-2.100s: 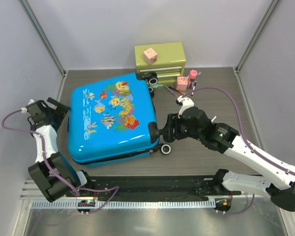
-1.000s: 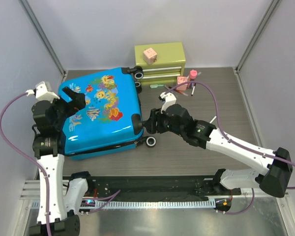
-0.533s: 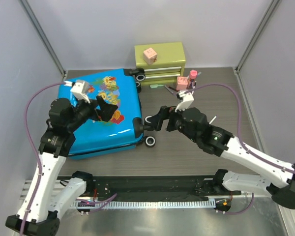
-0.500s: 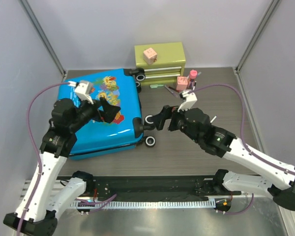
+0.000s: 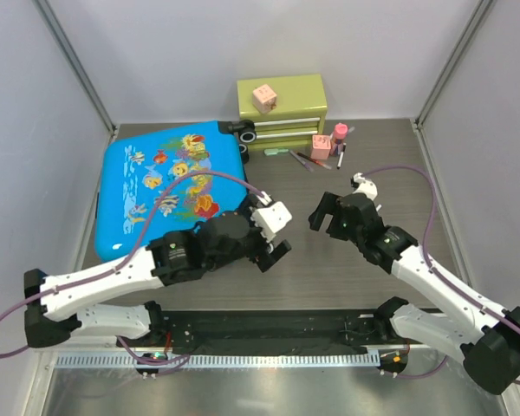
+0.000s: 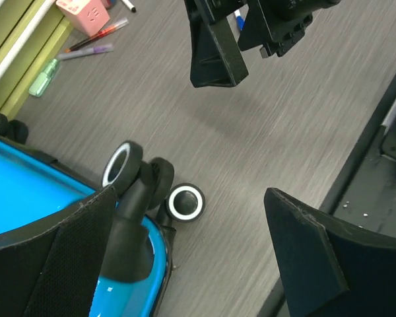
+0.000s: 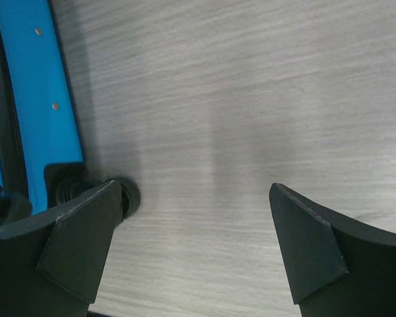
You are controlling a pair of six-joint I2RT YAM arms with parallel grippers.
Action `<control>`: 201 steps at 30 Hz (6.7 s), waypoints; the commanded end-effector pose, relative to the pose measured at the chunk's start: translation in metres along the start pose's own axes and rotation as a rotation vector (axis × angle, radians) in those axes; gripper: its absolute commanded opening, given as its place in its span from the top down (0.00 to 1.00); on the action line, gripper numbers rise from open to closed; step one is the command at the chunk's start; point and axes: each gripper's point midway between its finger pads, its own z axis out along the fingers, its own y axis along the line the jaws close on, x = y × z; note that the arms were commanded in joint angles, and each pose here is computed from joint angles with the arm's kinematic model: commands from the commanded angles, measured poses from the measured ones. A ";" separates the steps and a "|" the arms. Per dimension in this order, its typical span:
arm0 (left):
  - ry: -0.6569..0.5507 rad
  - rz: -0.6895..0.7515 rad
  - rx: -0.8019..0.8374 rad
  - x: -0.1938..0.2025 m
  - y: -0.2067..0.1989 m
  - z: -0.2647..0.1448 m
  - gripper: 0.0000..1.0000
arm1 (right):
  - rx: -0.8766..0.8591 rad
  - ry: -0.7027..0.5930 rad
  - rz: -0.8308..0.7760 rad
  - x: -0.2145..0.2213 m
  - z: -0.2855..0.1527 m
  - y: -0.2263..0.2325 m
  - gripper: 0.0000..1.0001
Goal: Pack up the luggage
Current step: Zip the luggage at the center of the board.
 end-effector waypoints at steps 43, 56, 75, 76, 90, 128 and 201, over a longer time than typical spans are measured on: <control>0.517 0.089 0.206 0.070 0.000 0.068 0.00 | -0.284 0.110 0.012 0.061 -0.032 -0.005 0.02; 0.643 0.120 0.087 0.090 0.028 0.070 0.08 | -0.495 0.056 -0.073 0.056 -0.043 0.025 0.05; 0.598 -0.030 0.096 0.087 0.038 0.072 1.00 | -0.638 0.041 -0.297 0.084 -0.051 0.069 0.13; 0.578 -0.064 0.104 0.084 0.038 0.072 1.00 | -0.633 0.021 -0.308 0.084 -0.049 0.073 0.14; 0.315 -0.215 -0.033 0.036 0.083 0.044 1.00 | -0.697 -0.219 -0.388 0.098 -0.050 0.139 0.30; 0.228 -0.296 -0.074 0.006 0.105 0.035 1.00 | -0.664 -0.465 -0.421 0.127 -0.012 0.221 0.39; 0.103 -0.304 0.148 -0.033 0.057 0.051 0.38 | -0.413 -0.558 -0.250 0.088 -0.009 0.100 0.99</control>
